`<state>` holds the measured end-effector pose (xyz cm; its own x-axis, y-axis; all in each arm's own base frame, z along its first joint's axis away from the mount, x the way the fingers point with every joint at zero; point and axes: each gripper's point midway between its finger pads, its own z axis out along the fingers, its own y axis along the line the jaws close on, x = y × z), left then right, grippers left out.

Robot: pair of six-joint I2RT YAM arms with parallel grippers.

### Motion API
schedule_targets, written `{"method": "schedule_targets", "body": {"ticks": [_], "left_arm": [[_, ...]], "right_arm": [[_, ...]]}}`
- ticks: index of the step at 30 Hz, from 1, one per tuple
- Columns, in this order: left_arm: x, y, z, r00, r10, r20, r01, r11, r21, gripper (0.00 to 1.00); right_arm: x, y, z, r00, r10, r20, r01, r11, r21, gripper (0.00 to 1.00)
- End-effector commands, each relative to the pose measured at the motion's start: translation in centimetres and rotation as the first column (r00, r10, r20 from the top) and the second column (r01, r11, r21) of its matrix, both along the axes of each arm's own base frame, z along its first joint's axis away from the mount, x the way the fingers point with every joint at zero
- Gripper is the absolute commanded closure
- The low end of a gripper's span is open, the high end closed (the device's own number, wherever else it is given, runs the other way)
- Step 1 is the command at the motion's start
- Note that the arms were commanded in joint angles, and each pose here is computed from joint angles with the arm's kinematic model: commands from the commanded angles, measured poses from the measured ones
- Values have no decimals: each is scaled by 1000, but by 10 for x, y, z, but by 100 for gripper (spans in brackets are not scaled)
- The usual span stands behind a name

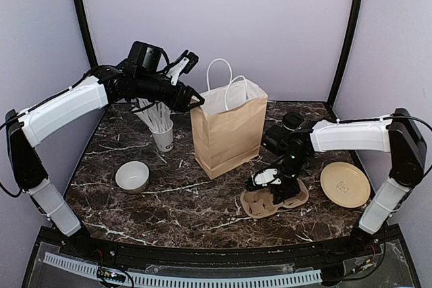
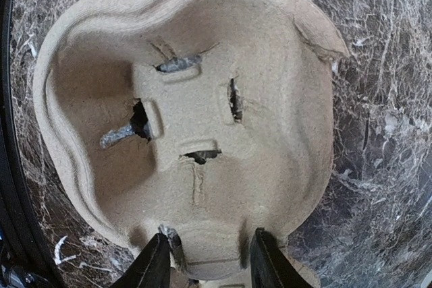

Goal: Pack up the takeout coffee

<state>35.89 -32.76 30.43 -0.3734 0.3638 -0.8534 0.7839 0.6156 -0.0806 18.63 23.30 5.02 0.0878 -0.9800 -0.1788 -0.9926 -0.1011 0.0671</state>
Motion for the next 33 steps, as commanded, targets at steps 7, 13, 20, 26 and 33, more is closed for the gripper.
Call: {"method": "schedule_targets", "body": {"ticks": [7,13,20,26,33], "left_arm": [[-1,4,15,999,7,37,-7,1000,-6,38],[4,7,26,998,24,60,-25,1000,4,37],[13,5,40,997,40,71,-41,999,4,36],[21,-9,44,999,3,34,-2,1000,-11,35],[32,-21,39,999,-36,-32,35,999,-29,35]], "right_arm": [[-8,3,12,1000,30,-4,-29,998,48,74],[-6,-2,45,999,7,48,-10,998,62,79],[0,-12,90,990,-45,135,30,993,112,82],[18,-19,145,969,-130,210,88,976,199,83],[62,-43,210,918,-298,261,184,904,386,83]]}}
